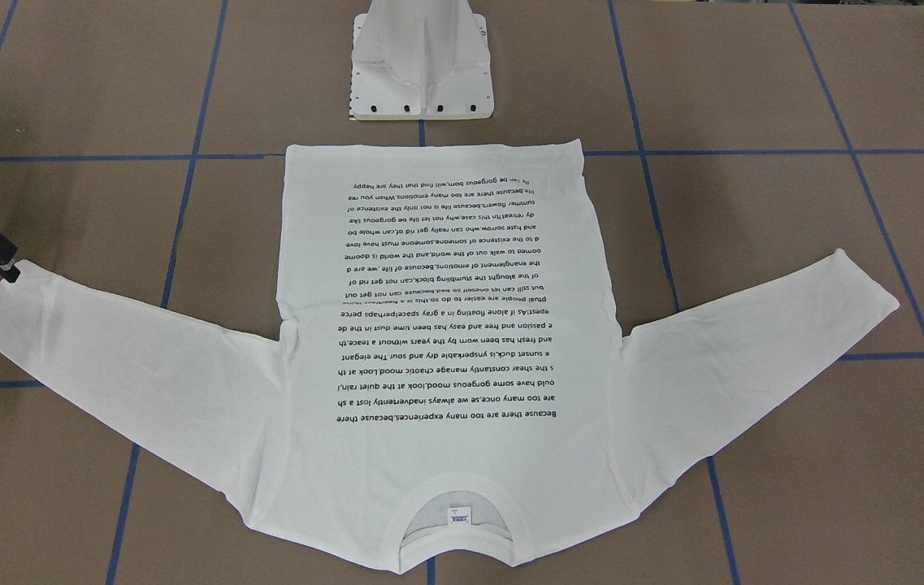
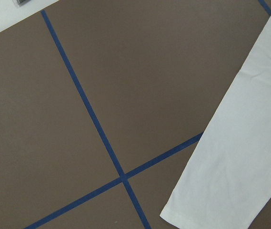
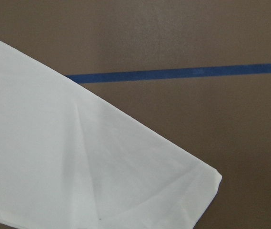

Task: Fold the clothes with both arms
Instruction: 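Grasp the cuff of the sleeve nearest the right gripper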

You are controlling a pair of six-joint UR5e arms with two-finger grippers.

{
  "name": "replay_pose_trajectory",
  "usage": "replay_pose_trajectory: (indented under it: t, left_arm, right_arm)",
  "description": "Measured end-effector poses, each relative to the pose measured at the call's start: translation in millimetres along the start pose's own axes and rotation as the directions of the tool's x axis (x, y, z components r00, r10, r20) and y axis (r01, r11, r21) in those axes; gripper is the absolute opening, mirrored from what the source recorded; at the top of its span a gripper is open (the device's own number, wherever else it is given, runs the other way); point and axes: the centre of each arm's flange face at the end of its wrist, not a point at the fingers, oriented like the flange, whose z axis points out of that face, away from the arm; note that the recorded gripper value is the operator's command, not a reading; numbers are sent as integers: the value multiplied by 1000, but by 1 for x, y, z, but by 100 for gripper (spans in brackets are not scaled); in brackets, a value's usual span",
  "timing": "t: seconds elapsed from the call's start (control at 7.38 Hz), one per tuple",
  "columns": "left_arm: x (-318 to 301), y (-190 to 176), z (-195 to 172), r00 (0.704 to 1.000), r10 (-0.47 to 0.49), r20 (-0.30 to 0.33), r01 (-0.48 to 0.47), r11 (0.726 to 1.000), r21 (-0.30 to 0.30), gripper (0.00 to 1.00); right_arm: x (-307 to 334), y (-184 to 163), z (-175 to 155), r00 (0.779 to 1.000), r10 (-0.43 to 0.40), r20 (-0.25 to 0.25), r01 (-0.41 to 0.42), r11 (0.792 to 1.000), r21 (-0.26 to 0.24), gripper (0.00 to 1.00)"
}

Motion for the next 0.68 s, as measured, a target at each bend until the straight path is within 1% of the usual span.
replay_pose_trajectory:
  t: [0.27, 0.68]
  left_arm:
    - [0, 1, 0, 1000, -1, 0, 1, 1000, 0, 100]
    - [-1, 1, 0, 1000, -1, 0, 1, 1000, 0, 100]
  right_arm:
    - [-2, 9, 10, 1000, 2, -14, -3, 1000, -10, 82]
    - [-1, 18, 20, 1000, -4, -30, 3, 1000, -29, 77]
